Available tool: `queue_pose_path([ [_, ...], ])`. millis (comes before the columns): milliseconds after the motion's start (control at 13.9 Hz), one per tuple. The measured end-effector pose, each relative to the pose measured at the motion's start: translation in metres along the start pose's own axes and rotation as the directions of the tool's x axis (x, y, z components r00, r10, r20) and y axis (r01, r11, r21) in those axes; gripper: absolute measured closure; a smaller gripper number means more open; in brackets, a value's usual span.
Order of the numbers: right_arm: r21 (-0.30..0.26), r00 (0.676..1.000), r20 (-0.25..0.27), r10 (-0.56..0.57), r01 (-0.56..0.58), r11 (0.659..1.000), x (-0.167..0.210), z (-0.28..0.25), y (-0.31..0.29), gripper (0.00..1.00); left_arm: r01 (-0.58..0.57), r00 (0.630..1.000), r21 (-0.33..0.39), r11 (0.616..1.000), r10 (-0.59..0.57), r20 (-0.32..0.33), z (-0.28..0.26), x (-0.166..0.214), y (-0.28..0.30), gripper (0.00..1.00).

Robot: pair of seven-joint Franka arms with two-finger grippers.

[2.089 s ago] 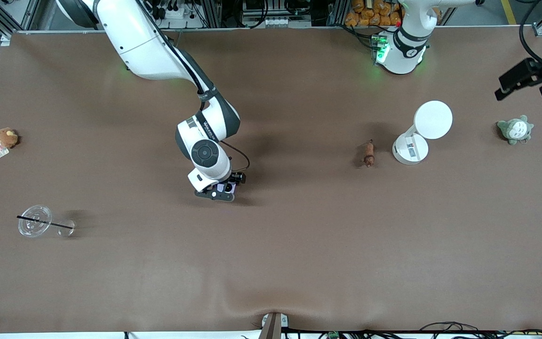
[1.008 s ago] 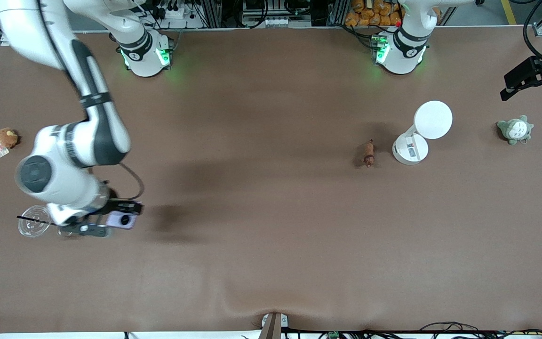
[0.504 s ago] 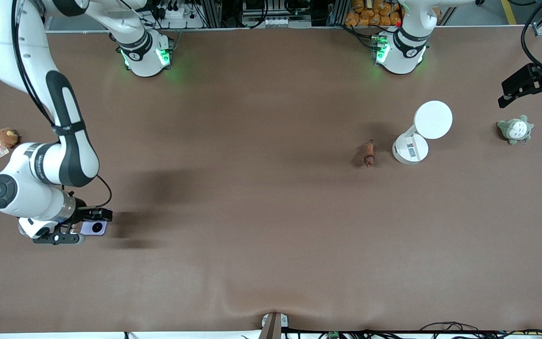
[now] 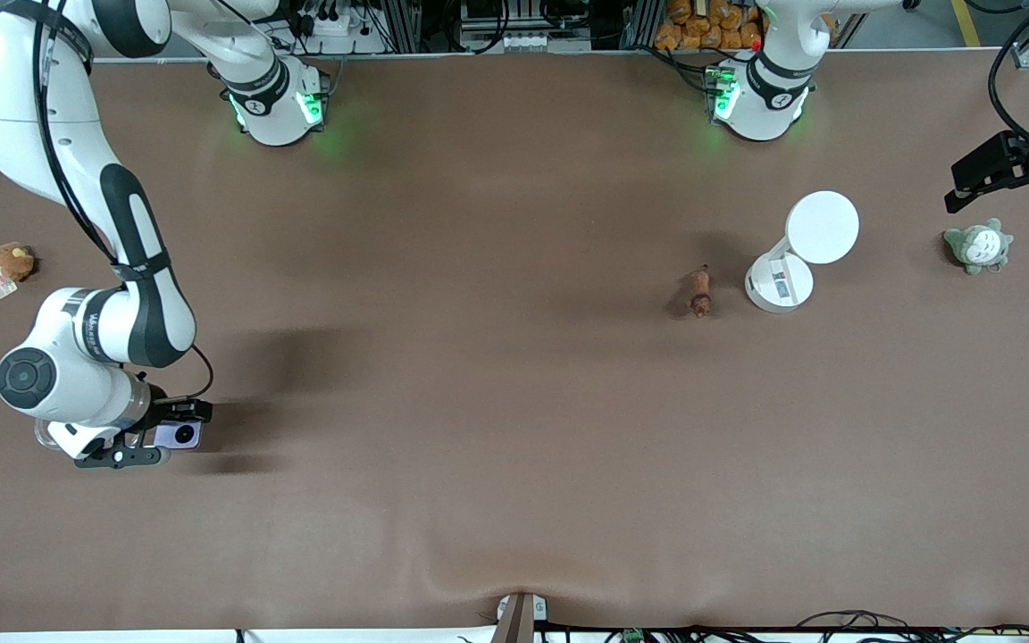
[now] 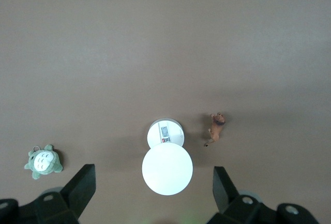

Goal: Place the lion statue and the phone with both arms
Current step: 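Carry the phone beside the glass cup and lower it with the right gripper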

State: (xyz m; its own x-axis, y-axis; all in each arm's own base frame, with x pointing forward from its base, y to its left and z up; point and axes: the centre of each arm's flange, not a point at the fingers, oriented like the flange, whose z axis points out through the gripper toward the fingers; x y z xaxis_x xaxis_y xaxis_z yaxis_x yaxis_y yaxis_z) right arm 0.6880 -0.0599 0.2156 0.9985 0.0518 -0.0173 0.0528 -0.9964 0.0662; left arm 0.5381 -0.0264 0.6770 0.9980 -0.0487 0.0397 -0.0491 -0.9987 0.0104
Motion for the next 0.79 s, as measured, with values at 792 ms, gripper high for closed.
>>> queue_pose_path([
  [792,-0.014,0.998,-0.041,0.05,-0.051,0.999,0.001,0.044,0.011,0.15,0.031,0.999,0.001,1.0,-0.031,0.024,0.007,0.0,-0.025,0.0],
])
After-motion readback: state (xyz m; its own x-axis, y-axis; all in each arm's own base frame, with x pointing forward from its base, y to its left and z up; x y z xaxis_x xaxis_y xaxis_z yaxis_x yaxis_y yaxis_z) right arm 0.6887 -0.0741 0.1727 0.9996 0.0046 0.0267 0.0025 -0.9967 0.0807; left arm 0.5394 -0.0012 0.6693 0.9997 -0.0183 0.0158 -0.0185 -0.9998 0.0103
